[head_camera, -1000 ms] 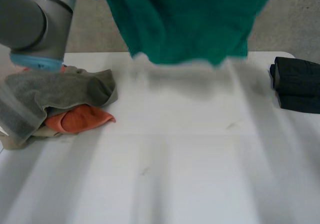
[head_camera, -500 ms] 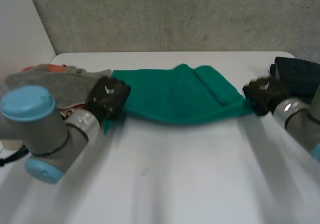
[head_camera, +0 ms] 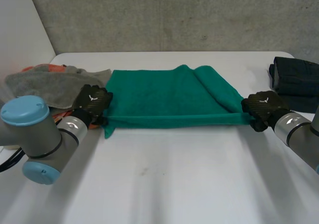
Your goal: Fold the laundry.
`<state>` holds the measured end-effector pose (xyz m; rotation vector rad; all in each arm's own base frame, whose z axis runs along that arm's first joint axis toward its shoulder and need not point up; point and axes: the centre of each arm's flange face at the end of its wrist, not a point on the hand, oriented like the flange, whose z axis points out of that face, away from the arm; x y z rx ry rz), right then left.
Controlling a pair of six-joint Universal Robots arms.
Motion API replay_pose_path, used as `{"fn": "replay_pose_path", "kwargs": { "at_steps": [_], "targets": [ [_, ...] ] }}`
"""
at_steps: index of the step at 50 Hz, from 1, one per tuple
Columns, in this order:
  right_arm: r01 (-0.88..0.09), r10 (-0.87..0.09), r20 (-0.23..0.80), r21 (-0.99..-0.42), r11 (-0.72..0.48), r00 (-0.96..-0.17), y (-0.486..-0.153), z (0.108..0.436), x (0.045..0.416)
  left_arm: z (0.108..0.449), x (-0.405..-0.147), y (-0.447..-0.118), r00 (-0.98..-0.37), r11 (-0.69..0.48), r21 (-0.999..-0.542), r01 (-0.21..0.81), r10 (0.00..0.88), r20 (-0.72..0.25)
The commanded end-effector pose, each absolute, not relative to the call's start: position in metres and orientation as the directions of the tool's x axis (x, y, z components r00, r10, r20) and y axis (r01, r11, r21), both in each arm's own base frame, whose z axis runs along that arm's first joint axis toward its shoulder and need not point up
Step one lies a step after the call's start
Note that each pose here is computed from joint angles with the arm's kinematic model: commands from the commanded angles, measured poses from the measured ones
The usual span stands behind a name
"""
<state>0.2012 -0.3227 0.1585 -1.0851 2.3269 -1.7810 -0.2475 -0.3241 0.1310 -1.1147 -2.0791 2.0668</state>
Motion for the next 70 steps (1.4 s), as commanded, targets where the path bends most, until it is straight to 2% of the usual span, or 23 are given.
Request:
{"fn": "replay_pose_path", "kwargs": {
  "at_steps": [1,12,17,20,23,31,34,35,38,39,43,47,50,55,59,70],
  "targets": [
    [-0.512,-0.527,0.382,-0.85,0.121,-0.759,-0.32,0.159,0.199,0.153,-0.248,-0.321,-0.755,-0.146,-0.883,0.447,0.467,-0.46],
    [-0.528,-0.56,0.372,-0.838,0.141,-0.74,-0.303,0.171,0.204,0.171,-0.244,-0.304,-0.739,-0.09,-0.889,0.449,0.522,-0.426],
    [-0.611,-0.627,0.379,-0.766,0.2,-0.68,-0.289,0.171,0.201,0.158,-0.239,-0.288,-0.705,0.003,-0.871,0.49,0.59,-0.394],
    [-0.655,-0.661,0.388,-0.725,0.211,-0.642,-0.284,0.172,0.199,0.15,-0.239,-0.281,-0.674,0.03,-0.852,0.523,0.627,-0.392],
    [-0.674,-0.677,0.393,-0.709,0.209,-0.623,-0.284,0.174,0.199,0.146,-0.239,-0.279,-0.652,0.028,-0.84,0.542,0.645,-0.399],
    [-0.644,-0.66,0.463,-0.763,0.042,-0.591,-0.308,0.197,0.204,0.147,-0.241,-0.28,-0.645,0.015,-0.837,0.546,0.646,-0.409],
    [-0.642,-0.672,0.502,-0.765,-0.052,-0.544,-0.32,0.205,0.206,0.148,-0.241,-0.28,-0.648,0.017,-0.84,0.542,0.646,-0.404],
    [-0.65,-0.679,0.529,-0.753,-0.099,-0.509,-0.324,0.207,0.208,0.149,-0.241,-0.28,-0.65,0.017,-0.842,0.539,0.645,-0.403],
    [-0.673,-0.696,0.558,-0.725,-0.144,-0.452,-0.329,0.208,0.207,0.15,-0.241,-0.28,-0.652,0.016,-0.844,0.536,0.643,-0.401],
    [-0.694,-0.704,0.577,-0.7,-0.166,-0.414,-0.333,0.208,0.205,0.15,-0.241,-0.28,-0.653,0.016,-0.845,0.535,0.643,-0.401],
    [-0.752,-0.733,0.604,-0.63,-0.196,-0.315,-0.342,0.204,0.198,0.151,-0.24,-0.281,-0.655,0.015,-0.845,0.534,0.64,-0.402],
    [-0.784,-0.771,0.576,-0.597,-0.17,-0.272,-0.349,0.203,0.192,0.152,-0.239,-0.281,-0.656,0.015,-0.846,0.534,0.638,-0.403],
    [-0.786,-0.793,0.528,-0.61,-0.104,-0.305,-0.352,0.199,0.19,0.152,-0.24,-0.281,-0.655,0.014,-0.847,0.532,0.64,-0.401],
    [-0.737,-0.784,0.428,-0.674,0.054,-0.449,-0.361,0.191,0.187,0.152,-0.24,-0.281,-0.655,0.013,-0.847,0.531,0.64,-0.401],
    [-0.714,-0.758,0.431,-0.697,0.066,-0.49,-0.367,0.186,0.188,0.153,-0.239,-0.282,-0.656,0.012,-0.848,0.53,0.639,-0.402],
    [-0.737,-0.713,0.497,-0.674,0.041,-0.495,-0.383,0.165,0.191,0.155,-0.237,-0.284,-0.664,0.014,-0.852,0.524,0.633,-0.398]
  ]
}}
